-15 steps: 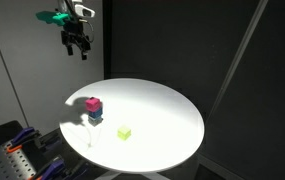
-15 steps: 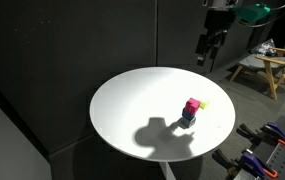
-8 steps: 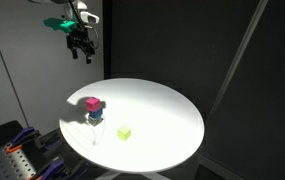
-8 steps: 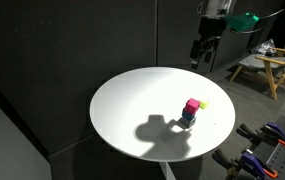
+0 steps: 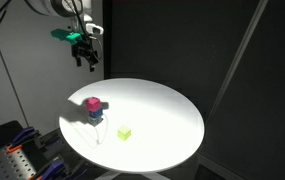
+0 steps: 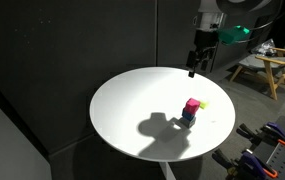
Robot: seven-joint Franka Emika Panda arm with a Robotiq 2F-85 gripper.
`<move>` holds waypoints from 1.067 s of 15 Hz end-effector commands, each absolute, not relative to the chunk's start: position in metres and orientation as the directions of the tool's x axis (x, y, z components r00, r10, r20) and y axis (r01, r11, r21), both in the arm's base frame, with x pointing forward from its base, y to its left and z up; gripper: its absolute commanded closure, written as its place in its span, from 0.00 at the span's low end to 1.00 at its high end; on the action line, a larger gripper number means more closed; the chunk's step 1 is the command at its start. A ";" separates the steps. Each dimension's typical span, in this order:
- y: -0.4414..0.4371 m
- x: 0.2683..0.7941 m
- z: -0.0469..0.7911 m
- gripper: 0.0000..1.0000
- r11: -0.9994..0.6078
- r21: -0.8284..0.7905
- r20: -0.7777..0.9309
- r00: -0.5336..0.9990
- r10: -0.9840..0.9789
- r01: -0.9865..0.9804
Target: Put the pink block on the table
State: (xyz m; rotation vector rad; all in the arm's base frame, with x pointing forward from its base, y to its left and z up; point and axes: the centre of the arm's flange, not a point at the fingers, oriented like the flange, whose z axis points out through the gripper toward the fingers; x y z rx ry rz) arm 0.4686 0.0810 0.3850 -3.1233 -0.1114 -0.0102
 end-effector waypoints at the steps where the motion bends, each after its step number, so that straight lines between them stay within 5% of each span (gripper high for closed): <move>1: 0.076 0.476 0.367 0.00 -0.997 0.002 -0.012 0.997 0.075 0.075; 16: 0.060 0.475 0.300 0.00 -0.999 0.017 -0.021 0.998 0.051 0.051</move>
